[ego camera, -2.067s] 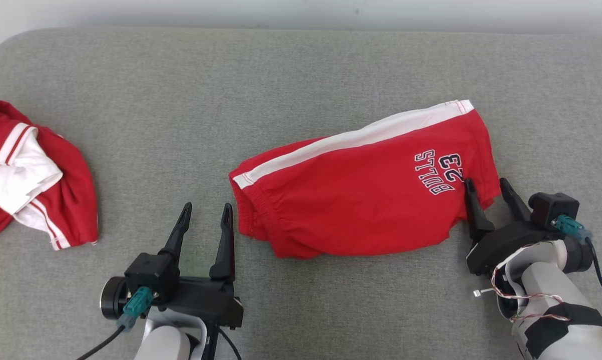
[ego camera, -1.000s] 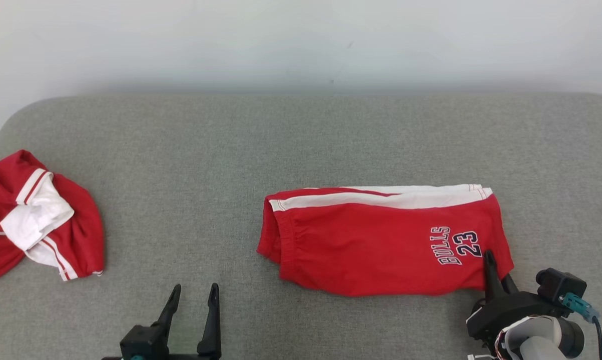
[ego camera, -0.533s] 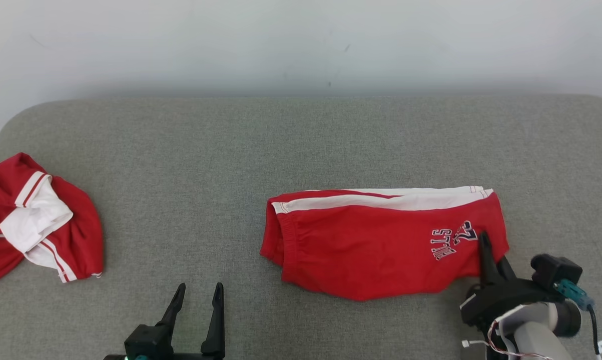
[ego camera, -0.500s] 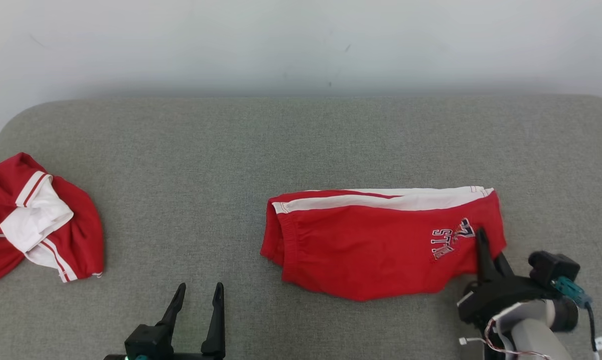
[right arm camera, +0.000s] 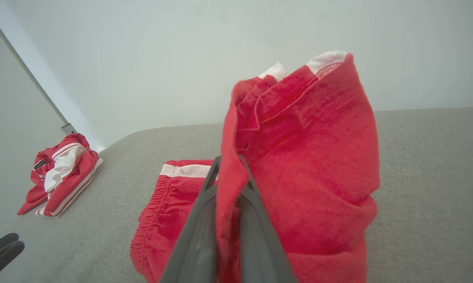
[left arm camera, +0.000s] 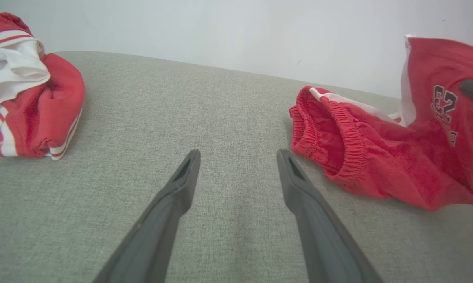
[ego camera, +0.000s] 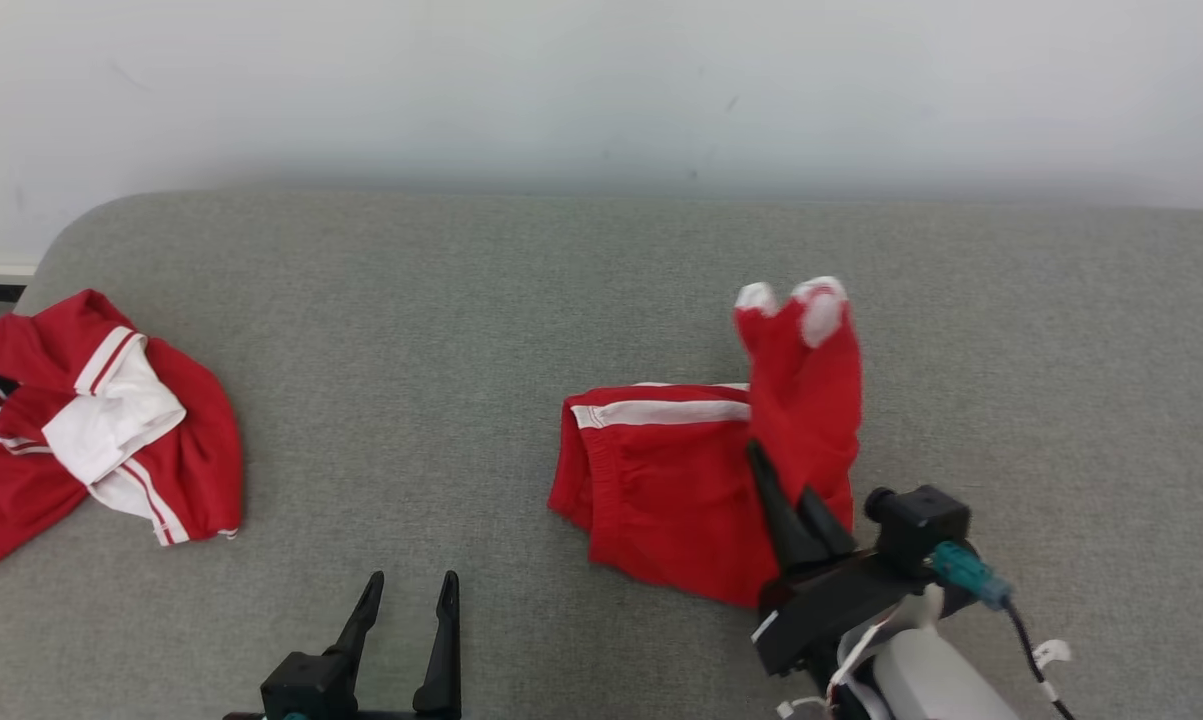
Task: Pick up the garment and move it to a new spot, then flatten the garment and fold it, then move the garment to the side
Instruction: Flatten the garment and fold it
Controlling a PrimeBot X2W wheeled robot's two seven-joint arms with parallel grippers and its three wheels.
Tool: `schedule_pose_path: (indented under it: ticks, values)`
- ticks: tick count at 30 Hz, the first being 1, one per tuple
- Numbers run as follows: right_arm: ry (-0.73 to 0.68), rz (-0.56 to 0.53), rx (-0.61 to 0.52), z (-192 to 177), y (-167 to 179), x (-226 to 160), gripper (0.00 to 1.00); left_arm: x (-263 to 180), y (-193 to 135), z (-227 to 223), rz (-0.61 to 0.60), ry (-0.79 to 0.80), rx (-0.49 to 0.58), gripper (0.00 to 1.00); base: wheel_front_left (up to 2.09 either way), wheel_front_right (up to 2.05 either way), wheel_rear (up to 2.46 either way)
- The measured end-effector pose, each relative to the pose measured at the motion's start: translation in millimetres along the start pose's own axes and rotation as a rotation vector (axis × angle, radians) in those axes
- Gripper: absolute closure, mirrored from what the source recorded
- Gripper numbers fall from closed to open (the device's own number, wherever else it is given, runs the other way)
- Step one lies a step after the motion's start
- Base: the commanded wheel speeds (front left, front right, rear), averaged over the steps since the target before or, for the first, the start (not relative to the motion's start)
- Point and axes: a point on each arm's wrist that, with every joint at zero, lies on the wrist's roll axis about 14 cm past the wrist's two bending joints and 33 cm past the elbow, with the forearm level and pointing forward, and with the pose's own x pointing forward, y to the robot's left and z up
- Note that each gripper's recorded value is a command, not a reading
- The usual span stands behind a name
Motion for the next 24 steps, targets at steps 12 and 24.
schedule_pose_path:
  ticks: [12, 24]
  values:
    - [0.113, 0.242, 0.015, -34.4, 88.0, 11.4, 0.0, -11.3, 17.2, 6.7, 0.056, -0.02, 0.008, 0.0, 0.0, 0.0, 0.0]
    - [0.002, 0.037, -0.009, -1.4, 22.3, 0.9, 0.0, -1.8, 14.7, 15.3, 0.056, -0.046, 0.031, 0.0, 0.0, 0.0, 0.0]
